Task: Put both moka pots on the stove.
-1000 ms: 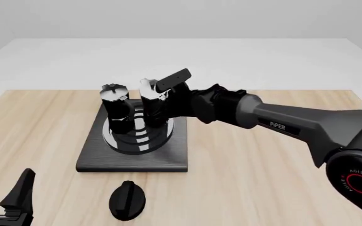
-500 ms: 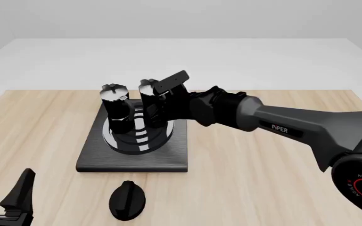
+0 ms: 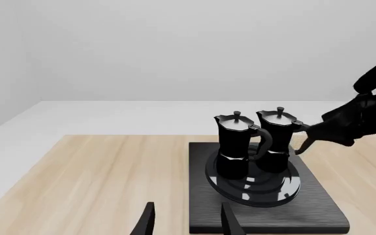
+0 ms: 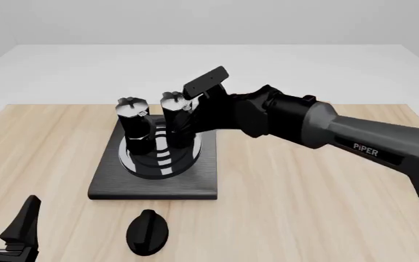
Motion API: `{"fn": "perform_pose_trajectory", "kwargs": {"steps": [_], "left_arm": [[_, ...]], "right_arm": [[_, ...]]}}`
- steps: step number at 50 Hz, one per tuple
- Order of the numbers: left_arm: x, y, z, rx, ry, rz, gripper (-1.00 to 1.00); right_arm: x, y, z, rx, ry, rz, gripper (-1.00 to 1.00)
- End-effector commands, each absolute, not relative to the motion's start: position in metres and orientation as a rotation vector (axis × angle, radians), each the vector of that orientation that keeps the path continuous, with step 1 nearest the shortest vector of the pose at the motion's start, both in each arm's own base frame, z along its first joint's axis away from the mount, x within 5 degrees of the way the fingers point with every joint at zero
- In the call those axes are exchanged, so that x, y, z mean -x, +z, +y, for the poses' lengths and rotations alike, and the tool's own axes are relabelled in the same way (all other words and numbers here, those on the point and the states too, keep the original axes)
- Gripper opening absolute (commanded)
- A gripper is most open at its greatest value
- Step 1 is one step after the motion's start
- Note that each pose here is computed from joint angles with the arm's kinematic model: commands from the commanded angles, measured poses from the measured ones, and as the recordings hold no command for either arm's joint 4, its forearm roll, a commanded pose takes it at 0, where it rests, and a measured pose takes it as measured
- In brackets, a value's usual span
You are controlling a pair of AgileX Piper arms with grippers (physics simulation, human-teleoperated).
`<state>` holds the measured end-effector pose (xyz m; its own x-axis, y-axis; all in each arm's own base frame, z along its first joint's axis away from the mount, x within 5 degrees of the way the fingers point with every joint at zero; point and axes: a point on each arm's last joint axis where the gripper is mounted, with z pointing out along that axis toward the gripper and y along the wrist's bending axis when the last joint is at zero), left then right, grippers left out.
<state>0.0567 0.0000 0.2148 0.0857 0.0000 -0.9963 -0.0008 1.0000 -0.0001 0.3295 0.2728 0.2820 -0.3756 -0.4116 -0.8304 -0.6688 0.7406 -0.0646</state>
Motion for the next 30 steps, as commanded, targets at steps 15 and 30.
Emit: {"fn": "perform_pose_trajectory", "kwargs": {"steps": [15, 30], "left_arm": [[-0.057, 0.215, 0.000, 0.001, 0.000, 1.485, 1.00], [-0.057, 0.215, 0.000, 0.001, 0.001, 1.485, 1.00]], "right_arm": [[-0.279, 0.362, 0.218, 0.758, 0.358, 1.914, 1.00], [-0.240, 0.384, 0.178, 0.681, 0.376, 1.879, 1.00]]}}
